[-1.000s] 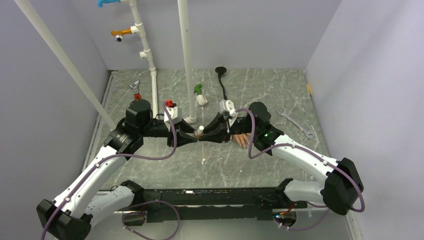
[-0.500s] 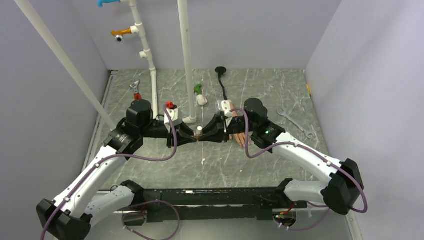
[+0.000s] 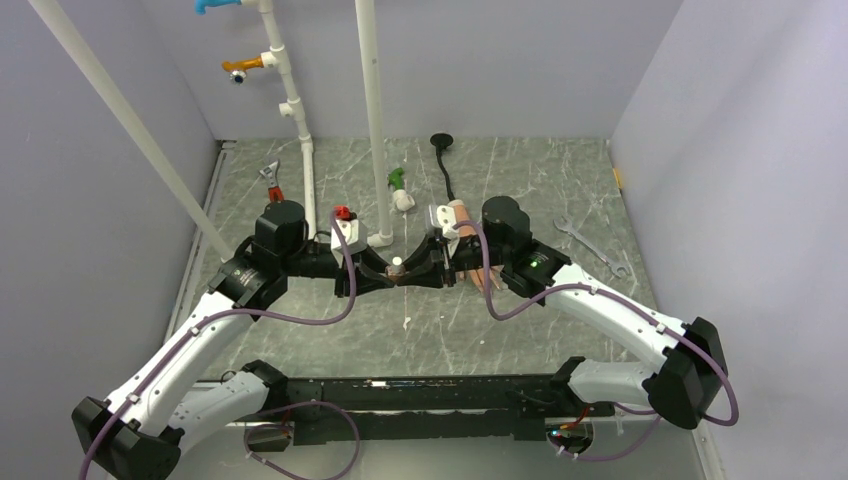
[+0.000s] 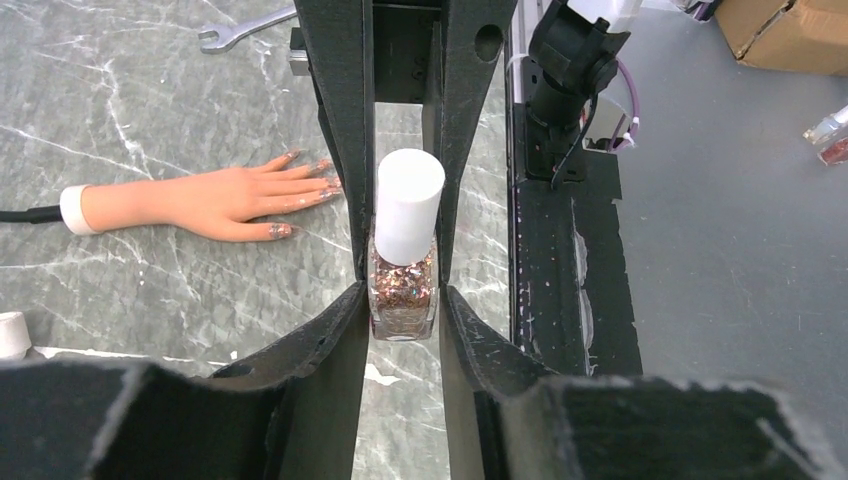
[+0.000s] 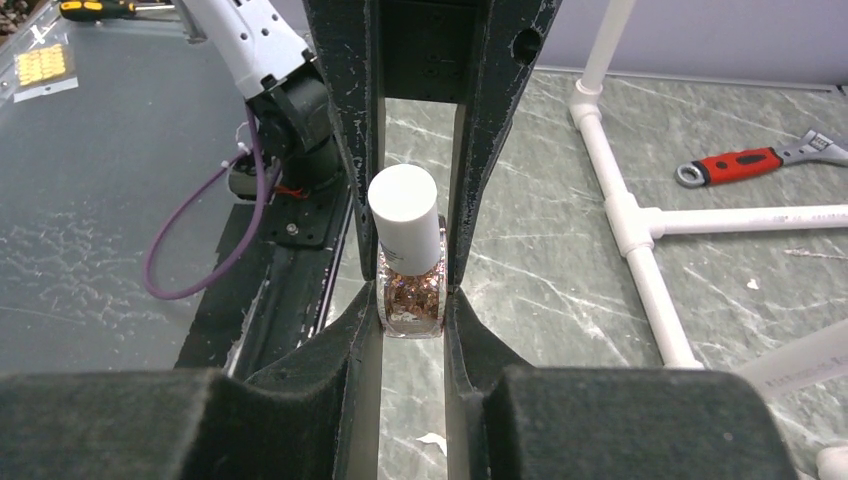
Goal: Paint the nails
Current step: Unscrew the nail polish bottle.
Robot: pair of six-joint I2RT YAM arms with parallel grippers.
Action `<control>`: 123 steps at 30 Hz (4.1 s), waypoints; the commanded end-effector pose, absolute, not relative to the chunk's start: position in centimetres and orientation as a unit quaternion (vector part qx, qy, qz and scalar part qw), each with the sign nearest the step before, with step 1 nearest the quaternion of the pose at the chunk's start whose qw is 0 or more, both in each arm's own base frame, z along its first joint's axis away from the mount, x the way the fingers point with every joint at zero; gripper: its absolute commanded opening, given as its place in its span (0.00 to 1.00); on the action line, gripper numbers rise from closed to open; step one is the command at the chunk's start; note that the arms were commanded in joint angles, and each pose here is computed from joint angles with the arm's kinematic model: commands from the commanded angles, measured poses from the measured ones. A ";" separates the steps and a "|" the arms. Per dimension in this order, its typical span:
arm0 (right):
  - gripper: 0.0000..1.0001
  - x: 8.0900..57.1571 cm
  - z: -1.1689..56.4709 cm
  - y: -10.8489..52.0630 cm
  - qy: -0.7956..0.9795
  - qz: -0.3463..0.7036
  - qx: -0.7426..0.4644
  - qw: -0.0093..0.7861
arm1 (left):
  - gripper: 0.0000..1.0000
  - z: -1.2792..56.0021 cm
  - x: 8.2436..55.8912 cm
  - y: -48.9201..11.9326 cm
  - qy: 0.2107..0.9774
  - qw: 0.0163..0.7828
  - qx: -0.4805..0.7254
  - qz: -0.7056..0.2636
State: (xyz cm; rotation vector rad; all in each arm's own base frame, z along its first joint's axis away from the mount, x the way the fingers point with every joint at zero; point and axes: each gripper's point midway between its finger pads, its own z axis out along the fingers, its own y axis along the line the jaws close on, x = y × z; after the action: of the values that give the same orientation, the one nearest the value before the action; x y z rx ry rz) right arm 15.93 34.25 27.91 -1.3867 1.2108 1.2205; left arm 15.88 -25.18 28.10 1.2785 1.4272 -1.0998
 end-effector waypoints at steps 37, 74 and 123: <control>0.40 16.3 30.1 35.0 0.482 0.484 -0.555 0.475 | 0.00 30.1 15.3 -25.9 0.547 0.465 0.530 -0.451; 0.49 16.4 35.5 35.4 0.491 0.523 -0.453 0.529 | 0.00 31.1 17.6 -25.3 0.581 0.516 0.477 -0.411; 1.00 17.1 35.1 33.2 0.509 0.480 -0.417 0.580 | 0.00 31.3 13.7 -25.7 0.522 0.462 0.542 -0.469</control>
State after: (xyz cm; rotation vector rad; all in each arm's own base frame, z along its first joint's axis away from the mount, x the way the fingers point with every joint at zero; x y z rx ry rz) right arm 13.33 34.29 32.78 -1.2566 1.1482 1.2713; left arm 12.09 -25.71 29.04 1.3982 1.3151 -1.2745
